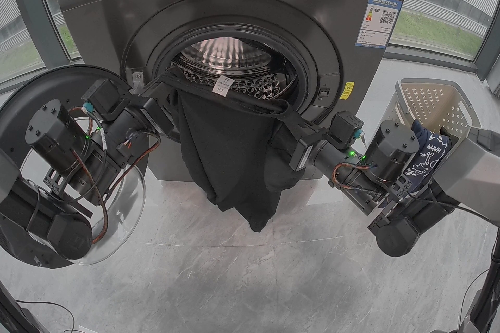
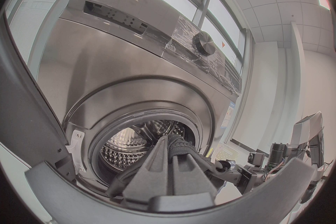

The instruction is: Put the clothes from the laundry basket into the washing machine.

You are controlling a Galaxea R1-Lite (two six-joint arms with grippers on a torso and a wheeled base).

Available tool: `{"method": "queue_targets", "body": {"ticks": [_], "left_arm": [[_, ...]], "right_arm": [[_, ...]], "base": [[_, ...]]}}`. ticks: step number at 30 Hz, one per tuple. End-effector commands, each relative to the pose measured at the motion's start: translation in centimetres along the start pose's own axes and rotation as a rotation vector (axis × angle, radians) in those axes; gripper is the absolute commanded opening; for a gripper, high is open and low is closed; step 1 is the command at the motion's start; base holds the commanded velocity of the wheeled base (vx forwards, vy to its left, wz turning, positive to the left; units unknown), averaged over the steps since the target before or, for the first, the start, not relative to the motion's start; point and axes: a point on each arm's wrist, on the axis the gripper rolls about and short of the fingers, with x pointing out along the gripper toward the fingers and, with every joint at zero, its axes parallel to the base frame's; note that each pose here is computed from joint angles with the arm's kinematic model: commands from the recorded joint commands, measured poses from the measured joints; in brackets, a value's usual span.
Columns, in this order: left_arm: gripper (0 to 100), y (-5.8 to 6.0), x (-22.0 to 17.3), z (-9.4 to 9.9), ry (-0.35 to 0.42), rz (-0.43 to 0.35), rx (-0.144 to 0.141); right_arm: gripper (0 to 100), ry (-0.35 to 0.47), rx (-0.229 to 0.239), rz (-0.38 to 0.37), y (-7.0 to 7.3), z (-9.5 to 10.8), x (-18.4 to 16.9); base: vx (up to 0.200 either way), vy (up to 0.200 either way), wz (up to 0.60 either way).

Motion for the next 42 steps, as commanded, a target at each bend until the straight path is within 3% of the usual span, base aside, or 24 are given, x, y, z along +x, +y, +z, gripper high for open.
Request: {"method": "queue_targets", "body": {"ticks": [1,8,11,18,23,34,42], "left_arm": [[0,-0.2,-0.2,-0.1,0.006,-0.006,-0.001],[0,-0.8,-1.0,1.0,-0.009,-0.017,0.001],[0,-0.9,-2.0,1.7,-0.010,-0.013,0.000],[0,-1.1,-3.7,1.3,0.047,-0.008,-0.006],[0,-1.2,-4.6,1.0,0.077,-0.003,-0.009],[0,-1.3,-4.5,2.4,0.022,-0.008,-0.004],[0,-1.4,-4.0,3.0,-0.009,-0.016,-0.003]], "right_arm": [[0,0.001,-0.001,-0.004,0.0,-0.1,0.1],[0,-0.061,0.000,-0.008,0.0,1.5,0.9],[0,-0.122,0.010,-0.042,0.7,3.8,0.6],[0,-0.184,0.054,-0.085,1.3,7.6,-1.9],[0,-0.177,0.091,-0.110,1.2,8.7,-4.6],[0,-0.231,0.107,-0.119,1.4,9.9,-4.2],[0,-0.245,0.126,-0.094,2.6,10.4,-4.4]], "base": [[0.000,0.000,0.00],[0.000,0.000,0.00],[0.000,0.000,0.00],[0.000,0.000,0.00],[0.000,0.000,0.00],[0.000,0.000,0.00],[0.000,0.000,0.00]]}}
